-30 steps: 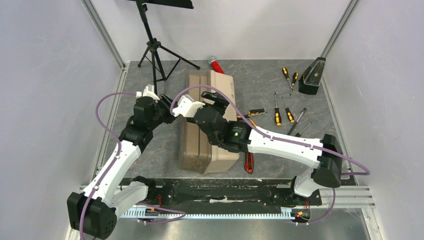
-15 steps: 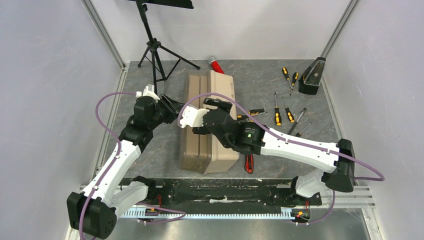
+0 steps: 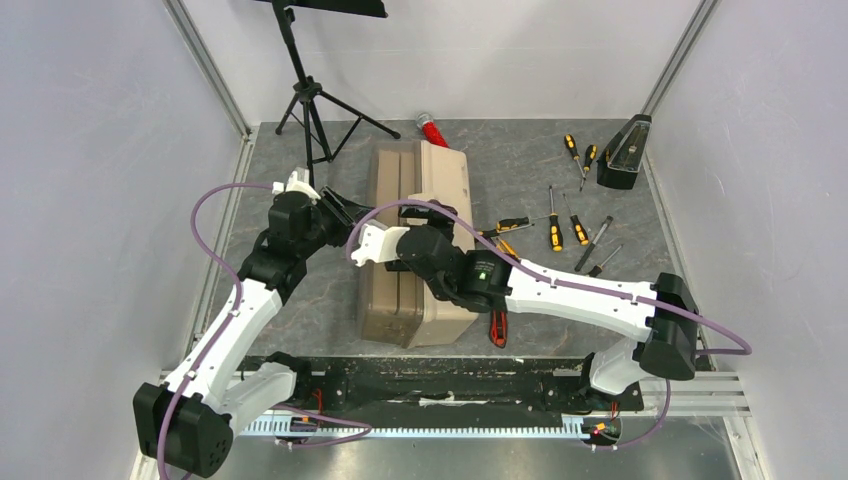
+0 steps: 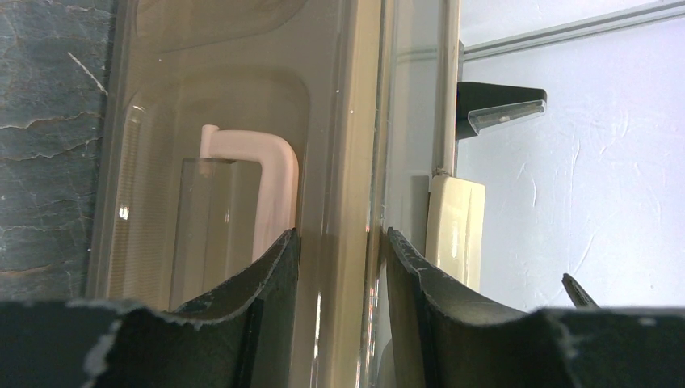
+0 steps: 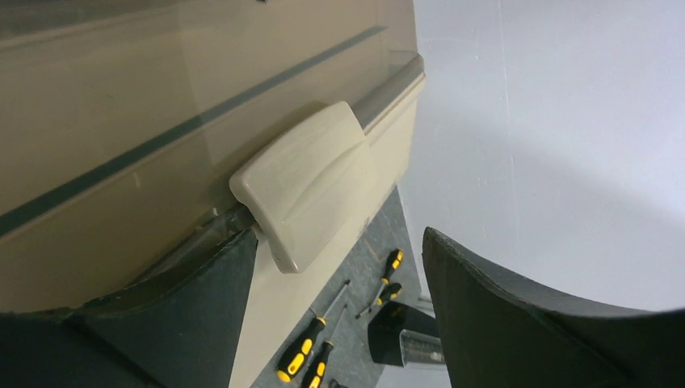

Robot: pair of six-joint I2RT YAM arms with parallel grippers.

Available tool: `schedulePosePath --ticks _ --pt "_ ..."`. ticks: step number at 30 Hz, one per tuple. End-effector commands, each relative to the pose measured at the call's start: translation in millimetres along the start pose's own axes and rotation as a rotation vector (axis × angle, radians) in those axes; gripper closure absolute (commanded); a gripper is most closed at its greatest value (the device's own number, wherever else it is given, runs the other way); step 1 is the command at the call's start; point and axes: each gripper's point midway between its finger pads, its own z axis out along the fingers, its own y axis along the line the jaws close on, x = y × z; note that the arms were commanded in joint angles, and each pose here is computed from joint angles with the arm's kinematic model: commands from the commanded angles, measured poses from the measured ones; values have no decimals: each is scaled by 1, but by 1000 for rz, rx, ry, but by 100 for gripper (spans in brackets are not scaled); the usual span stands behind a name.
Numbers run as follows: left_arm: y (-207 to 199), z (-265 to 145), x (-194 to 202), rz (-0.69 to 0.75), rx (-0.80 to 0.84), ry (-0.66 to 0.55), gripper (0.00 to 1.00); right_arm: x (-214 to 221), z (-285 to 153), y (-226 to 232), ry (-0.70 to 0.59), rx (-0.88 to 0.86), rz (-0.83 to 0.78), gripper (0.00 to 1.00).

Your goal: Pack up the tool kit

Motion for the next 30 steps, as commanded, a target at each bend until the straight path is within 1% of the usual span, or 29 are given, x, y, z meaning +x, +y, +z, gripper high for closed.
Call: schedulePosePath --ticks 1,4,6,12,19,26,30 --pt "1 2 11 45 -13 51 76 9 0 -8 39 125 -44 22" --pt "1 3 12 47 -13 53 76 5 -6 -14 1 189 -29 23" --pt "1 3 12 48 -12 54 76 2 -9 -18 -34 229 9 24" --pt "2 3 12 48 -16 51 76 -4 -14 -22 -108 264 120 25" --pt "3 1 12 51 -20 45 76 -11 -12 -15 -184 183 270 27" --pt "-1 -2 9 58 -14 36 76 -3 5 -11 -158 42 413 26" --pt "-3 -3 9 58 -9 37 76 4 8 -17 -138 46 511 28"
